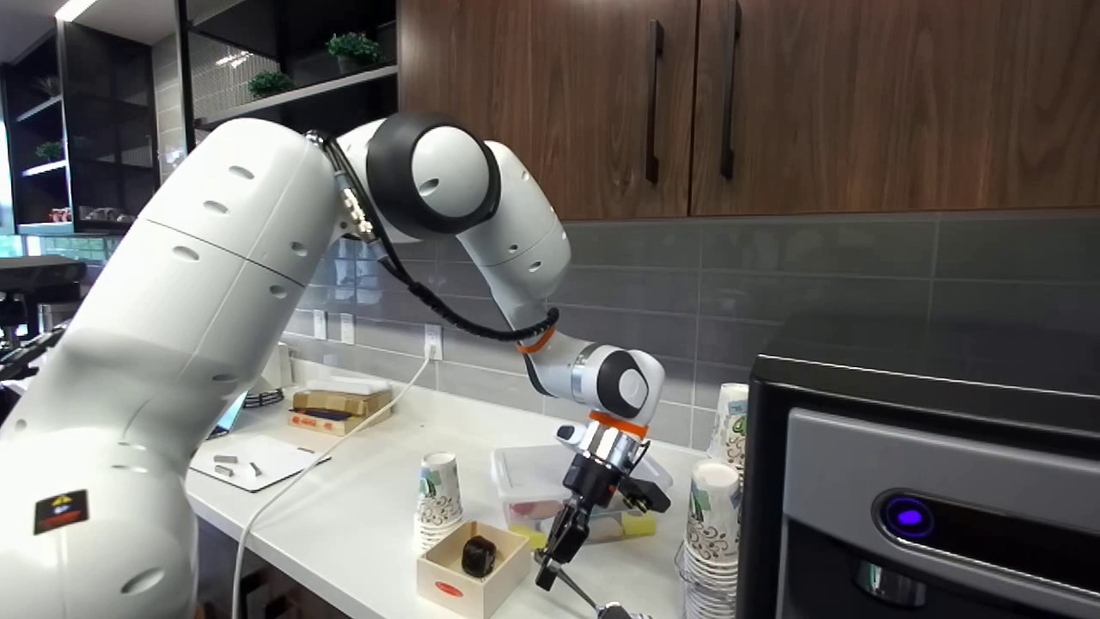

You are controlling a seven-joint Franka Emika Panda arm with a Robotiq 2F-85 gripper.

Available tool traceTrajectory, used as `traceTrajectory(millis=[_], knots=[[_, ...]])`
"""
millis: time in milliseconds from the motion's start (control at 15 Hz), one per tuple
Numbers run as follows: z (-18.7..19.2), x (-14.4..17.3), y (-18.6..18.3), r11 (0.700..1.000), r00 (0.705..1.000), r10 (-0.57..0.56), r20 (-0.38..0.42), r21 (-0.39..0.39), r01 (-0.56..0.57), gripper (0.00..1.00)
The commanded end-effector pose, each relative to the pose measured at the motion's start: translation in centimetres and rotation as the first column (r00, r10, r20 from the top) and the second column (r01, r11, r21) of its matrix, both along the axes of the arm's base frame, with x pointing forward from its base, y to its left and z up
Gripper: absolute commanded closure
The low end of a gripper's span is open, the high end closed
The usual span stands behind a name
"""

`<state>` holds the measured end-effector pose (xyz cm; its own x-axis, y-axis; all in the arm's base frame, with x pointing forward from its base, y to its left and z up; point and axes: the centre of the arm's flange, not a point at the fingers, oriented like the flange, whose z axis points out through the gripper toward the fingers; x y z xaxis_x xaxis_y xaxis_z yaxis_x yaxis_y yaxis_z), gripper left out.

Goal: Use the silver spatula to stir the contents of the white plate on the right

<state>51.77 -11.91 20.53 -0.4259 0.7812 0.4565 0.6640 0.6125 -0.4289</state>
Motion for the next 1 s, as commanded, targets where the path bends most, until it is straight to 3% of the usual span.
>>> traceTrajectory(millis=[0,200,667,933], knots=[[0.5,0.2,-0.4,0.993,0.997,0.072,0.028,0.088,-0.074,0.99],[0.8,-0.3,-0.3,0.985,0.994,0.109,0.008,0.134,-0.109,0.99],[1.8,-2.2,-0.7,0.986,0.974,0.063,-0.216,0.163,-0.028,0.99],[2.4,-2.0,-1.5,0.991,0.975,-0.03,-0.218,0.123,0.058,0.99]])
